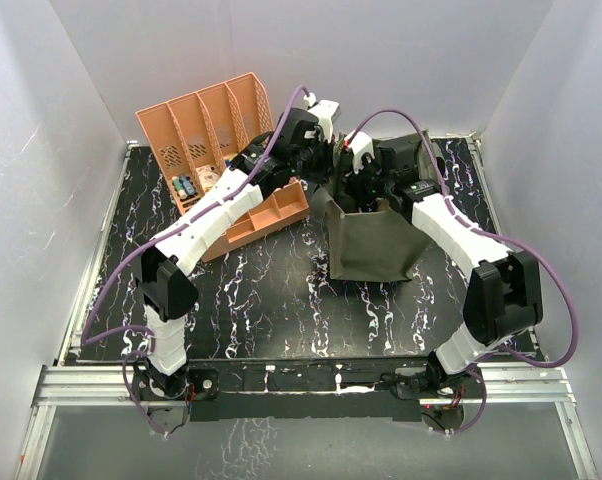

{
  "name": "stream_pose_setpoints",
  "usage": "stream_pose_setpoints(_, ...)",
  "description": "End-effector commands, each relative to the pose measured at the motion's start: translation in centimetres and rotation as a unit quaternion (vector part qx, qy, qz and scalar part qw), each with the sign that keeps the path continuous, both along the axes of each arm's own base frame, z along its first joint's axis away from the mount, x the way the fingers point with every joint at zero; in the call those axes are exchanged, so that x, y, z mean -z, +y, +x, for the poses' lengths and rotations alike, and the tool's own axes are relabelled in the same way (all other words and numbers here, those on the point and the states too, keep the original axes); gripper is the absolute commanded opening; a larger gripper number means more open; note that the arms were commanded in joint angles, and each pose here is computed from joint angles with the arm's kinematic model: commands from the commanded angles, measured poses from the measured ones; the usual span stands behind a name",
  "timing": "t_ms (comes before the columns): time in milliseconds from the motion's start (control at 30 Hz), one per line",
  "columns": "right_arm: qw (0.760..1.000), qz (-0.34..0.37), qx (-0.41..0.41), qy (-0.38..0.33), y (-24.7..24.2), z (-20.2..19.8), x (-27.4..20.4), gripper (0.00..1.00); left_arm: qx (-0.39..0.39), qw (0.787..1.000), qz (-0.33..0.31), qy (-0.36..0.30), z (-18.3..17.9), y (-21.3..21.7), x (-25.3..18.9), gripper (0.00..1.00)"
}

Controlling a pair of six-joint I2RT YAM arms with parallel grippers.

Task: Place the personal care products into the canvas bag
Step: Adjust the care product in the canvas bag.

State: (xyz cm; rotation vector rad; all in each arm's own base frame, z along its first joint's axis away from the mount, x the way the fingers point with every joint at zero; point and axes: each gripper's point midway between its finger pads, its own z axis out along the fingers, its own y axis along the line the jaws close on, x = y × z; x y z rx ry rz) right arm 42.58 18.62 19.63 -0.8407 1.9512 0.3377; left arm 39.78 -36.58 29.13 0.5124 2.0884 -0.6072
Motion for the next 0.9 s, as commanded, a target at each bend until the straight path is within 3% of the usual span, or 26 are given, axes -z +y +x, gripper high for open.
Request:
stream_pose_setpoints(0,0.998,-0.042,0.020,0.052,-1.9,-1.6,3.7,0.17,-0.011,0.967,-0.160,-0.201,0.2,0.9,-18.7,0.00)
stream_pose_setpoints(567,0.996,-0.055,0.024,0.059,-2.3,-1.9,4.6,0.17,-0.010,0.960,-0.169,-0.222,-0.7,1.8,-20.8,0.00)
stream_pose_setpoints(867,1.000,-0.005,-0.013,0.023,-0.5,-1.5,-0.2,0.19,-0.006,0.978,-0.109,-0.179,-1.2,2.6,-12.3,0.00)
